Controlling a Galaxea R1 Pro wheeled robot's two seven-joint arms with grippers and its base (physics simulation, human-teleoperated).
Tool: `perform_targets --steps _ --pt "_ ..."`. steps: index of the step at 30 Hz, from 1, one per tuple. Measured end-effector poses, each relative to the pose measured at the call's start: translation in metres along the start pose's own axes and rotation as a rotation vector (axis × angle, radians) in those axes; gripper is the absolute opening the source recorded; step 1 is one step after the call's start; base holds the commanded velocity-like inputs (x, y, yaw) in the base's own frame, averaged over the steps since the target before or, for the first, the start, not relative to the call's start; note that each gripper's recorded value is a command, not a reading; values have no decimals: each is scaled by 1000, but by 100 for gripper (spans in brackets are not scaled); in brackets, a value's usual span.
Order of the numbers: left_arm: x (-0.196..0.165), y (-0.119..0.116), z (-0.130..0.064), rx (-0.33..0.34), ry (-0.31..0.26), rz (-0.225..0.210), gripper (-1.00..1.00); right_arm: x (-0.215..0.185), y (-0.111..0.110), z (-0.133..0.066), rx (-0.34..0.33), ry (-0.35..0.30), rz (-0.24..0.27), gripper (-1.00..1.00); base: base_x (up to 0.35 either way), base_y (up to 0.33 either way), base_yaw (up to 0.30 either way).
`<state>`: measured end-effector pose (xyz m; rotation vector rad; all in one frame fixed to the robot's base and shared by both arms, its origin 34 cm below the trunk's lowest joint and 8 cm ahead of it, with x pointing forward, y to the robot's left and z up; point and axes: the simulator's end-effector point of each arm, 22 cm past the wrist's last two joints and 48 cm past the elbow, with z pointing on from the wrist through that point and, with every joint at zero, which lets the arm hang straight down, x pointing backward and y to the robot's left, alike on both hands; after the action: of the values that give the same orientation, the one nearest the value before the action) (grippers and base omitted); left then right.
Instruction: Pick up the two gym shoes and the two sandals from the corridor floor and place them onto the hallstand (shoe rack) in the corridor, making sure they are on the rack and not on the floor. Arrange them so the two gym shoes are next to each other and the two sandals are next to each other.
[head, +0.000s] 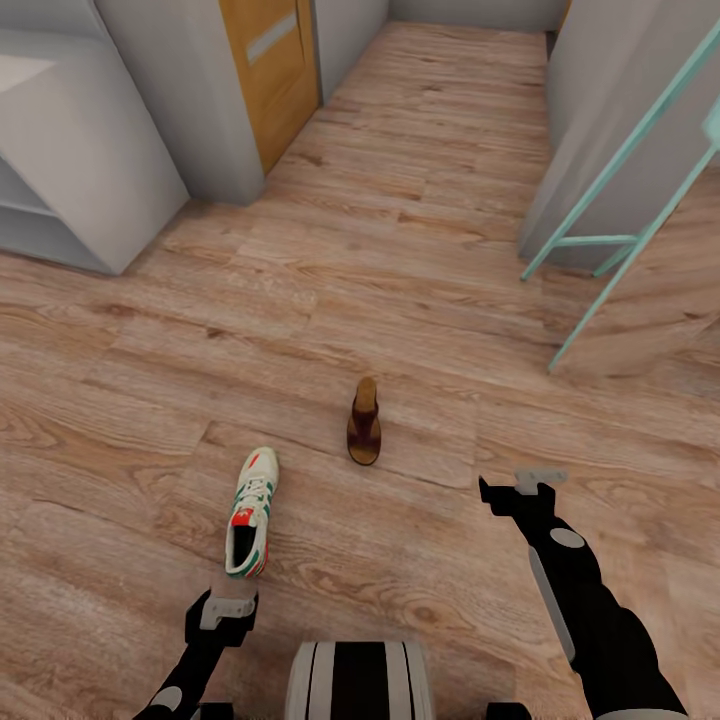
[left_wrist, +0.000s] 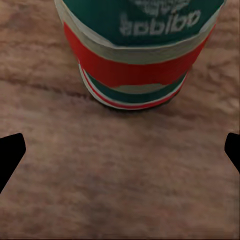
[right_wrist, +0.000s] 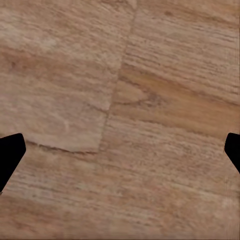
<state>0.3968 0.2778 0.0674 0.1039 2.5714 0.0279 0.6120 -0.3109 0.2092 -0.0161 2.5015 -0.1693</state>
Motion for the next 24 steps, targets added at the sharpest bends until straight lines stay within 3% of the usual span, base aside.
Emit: perform_targets --steps 18,24 --pt "8 -2 1 3 15 -1 100 9 1 4 -1 15 -2 100 3 0 0" --pt "8 -3 0 4 15 0 100 9 1 4 -1 15 -2 100 183 0 0"
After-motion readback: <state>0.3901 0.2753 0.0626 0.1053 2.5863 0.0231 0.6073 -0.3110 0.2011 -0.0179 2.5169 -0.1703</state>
